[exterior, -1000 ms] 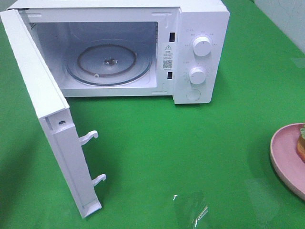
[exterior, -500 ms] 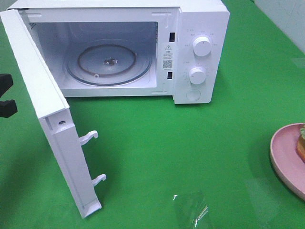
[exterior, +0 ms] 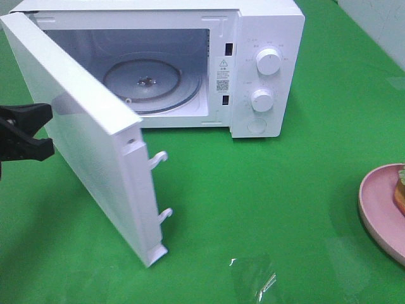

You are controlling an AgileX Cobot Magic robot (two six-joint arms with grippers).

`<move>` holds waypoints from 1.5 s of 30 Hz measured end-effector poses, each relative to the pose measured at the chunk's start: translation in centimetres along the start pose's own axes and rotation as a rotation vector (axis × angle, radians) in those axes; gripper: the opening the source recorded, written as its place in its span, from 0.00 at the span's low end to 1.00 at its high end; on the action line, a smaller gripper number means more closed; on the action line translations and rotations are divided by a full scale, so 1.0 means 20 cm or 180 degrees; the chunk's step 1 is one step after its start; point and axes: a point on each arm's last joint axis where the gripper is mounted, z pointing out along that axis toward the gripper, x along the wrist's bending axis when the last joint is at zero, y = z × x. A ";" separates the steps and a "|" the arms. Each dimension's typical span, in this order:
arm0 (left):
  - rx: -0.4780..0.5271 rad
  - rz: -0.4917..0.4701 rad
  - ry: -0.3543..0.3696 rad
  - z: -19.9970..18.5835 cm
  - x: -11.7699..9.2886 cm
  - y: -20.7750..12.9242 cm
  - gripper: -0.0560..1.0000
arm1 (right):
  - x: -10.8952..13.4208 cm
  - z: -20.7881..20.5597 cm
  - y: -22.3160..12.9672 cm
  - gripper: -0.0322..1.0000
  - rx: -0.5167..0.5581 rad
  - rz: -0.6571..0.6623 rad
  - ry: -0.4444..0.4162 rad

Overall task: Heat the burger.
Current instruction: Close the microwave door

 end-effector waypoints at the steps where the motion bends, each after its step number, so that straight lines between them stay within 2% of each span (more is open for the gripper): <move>1: 0.0007 0.0002 -0.0020 0.01 -0.01 0.00 0.05 | 0.00 0.00 0.00 0.74 0.0000 0.0000 0.0000; 16: -0.0059 -0.0139 -0.0112 0.18 -0.14 0.05 0.05 | 0.00 0.00 0.00 0.74 0.0000 0.0000 0.0000; 27: -0.0043 -0.0070 -0.0167 0.39 -0.30 0.13 0.05 | 0.00 0.00 0.00 0.74 0.0000 0.0000 0.0000; 34: -0.0050 -0.0098 -0.0203 0.50 -0.35 0.16 0.05 | 0.00 0.00 0.00 0.74 0.0003 0.0000 0.0000; 45: -0.0049 -0.0093 -0.0219 0.65 -0.38 0.21 0.05 | 0.00 0.00 0.00 0.74 0.0003 0.0000 0.0000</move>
